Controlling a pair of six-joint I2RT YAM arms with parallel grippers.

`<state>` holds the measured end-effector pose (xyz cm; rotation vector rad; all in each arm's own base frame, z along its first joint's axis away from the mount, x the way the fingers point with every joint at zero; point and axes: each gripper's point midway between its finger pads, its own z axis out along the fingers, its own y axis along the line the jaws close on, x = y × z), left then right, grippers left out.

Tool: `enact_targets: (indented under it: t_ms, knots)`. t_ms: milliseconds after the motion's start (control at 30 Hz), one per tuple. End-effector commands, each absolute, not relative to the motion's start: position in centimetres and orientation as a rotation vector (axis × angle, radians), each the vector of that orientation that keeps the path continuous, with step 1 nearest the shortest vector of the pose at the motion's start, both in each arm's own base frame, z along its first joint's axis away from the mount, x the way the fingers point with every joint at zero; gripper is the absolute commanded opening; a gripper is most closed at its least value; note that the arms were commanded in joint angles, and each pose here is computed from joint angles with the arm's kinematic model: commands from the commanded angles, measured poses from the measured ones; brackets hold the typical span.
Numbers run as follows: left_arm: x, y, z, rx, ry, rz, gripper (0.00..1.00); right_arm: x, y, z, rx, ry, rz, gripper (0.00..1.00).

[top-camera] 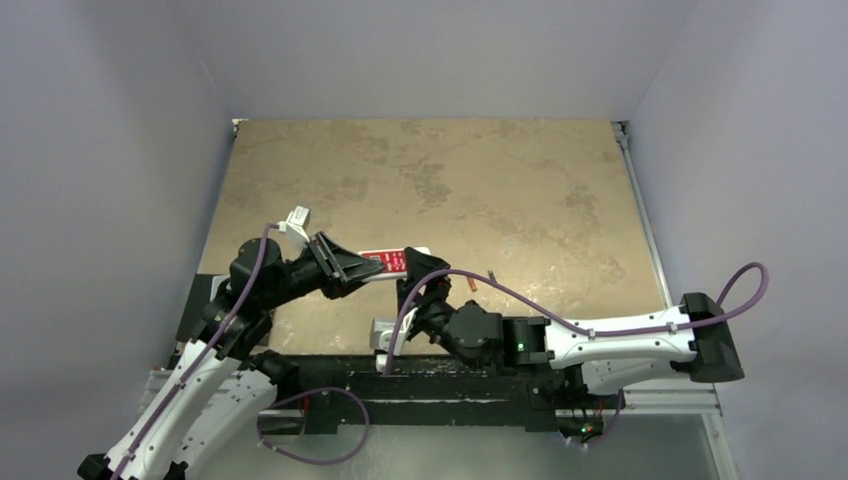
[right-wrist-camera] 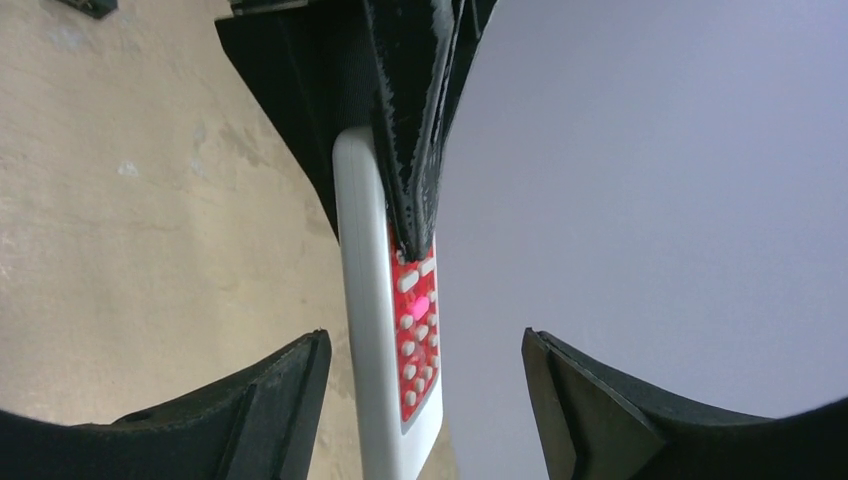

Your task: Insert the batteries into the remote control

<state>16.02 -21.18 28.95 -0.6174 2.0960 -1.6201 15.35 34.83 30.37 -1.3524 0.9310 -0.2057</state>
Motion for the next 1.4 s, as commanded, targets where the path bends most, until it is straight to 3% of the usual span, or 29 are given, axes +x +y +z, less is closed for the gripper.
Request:
enact_targets:
  t_ms: [0, 300, 433, 600, 733, 900, 1367]
  knots:
    - [15.8, -21.2, 29.3, -0.955, 2.13, -1.734, 0.0, 16.0, 34.4, 31.2, -1.282, 0.93, -0.28, 0.75]
    - [15.6, -21.5, 29.4, -0.931, 2.145, -1.757, 0.0, 16.4, 34.0, 30.8, -1.259, 0.924, -0.335, 0.53]
    - [15.5, -21.6, 29.2, -0.929, 2.152, -1.766, 0.0, 16.5, 33.8, 31.1, -1.239, 0.922, -0.347, 0.34]
    - [15.4, -21.9, 29.2, -0.902, 2.165, -1.787, 0.0, 16.7, 33.6, 31.3, -1.217, 0.921, -0.357, 0.0]
    - [15.2, -22.3, 28.8, -0.867, 2.202, -1.792, 0.01, 16.7, 33.2, 31.7, -1.18, 0.913, -0.361, 0.0]
    - [15.4, -22.0, 28.7, -0.796, 2.214, -1.712, 0.21, 16.7, 32.9, 31.7, -1.172, 0.919, -0.351, 0.0]
    - [16.3, -22.1, 30.5, -0.306, 2.196, -1.5, 0.44, 17.0, 30.1, 31.1, -1.18, 1.003, -0.359, 0.0]
